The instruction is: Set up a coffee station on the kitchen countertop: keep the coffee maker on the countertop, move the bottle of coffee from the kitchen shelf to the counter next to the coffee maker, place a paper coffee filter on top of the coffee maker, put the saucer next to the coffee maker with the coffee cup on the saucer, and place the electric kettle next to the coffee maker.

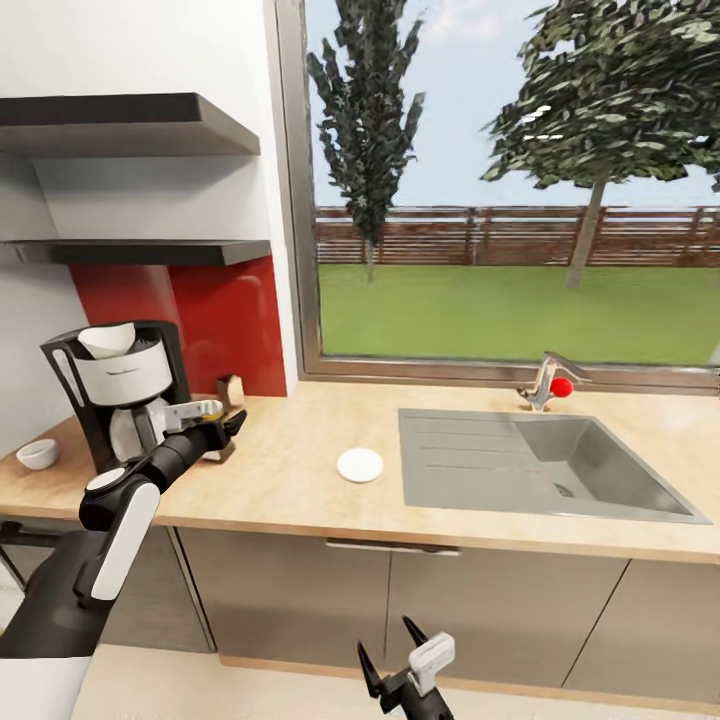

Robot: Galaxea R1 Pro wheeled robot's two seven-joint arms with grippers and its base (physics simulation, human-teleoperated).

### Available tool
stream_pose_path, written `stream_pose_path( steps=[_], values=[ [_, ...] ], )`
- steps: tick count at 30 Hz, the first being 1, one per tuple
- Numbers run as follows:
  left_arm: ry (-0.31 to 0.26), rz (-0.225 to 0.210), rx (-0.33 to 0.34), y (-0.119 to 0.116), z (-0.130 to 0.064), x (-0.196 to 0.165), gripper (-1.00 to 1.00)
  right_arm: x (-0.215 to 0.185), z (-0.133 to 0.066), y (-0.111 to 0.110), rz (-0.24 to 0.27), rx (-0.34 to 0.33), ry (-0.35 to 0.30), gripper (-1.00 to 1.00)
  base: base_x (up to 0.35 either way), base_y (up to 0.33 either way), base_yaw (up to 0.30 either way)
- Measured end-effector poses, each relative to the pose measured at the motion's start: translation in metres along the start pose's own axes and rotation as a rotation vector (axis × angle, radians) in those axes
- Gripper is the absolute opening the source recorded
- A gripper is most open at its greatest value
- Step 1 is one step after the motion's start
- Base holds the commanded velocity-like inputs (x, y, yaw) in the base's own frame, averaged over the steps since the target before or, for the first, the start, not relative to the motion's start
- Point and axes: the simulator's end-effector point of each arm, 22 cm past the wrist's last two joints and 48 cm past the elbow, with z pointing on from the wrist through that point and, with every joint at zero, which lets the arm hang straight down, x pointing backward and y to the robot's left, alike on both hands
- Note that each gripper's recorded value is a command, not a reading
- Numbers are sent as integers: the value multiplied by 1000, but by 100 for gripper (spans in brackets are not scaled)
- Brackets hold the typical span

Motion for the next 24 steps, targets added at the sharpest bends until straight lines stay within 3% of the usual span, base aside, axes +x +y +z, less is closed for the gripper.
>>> stream_pose_path(
  steps=[5, 9, 14, 19, 24],
  values=[
    [1, 1, 1, -1, 0, 0, 100, -19, 17, -7, -18, -4, -35, 100, -43, 16, 0],
    [3, 2, 2, -1, 0, 1, 100, -68, 55, -24, -60, -6, -118, 100, -4, 1, 0],
    [5, 3, -2, 1, 0, 1, 100, -115, 87, -36, -101, -13, -193, 100, 0, 0, 0],
    [10, 2, -5, 3, 0, 3, 100, -166, 113, -64, -126, 65, -272, 100, 0, 0, 0],
    [12, 1, -5, 3, 1, 4, 100, -195, 126, -73, -143, 86, -316, 100, 0, 0, 0]
  ],
)
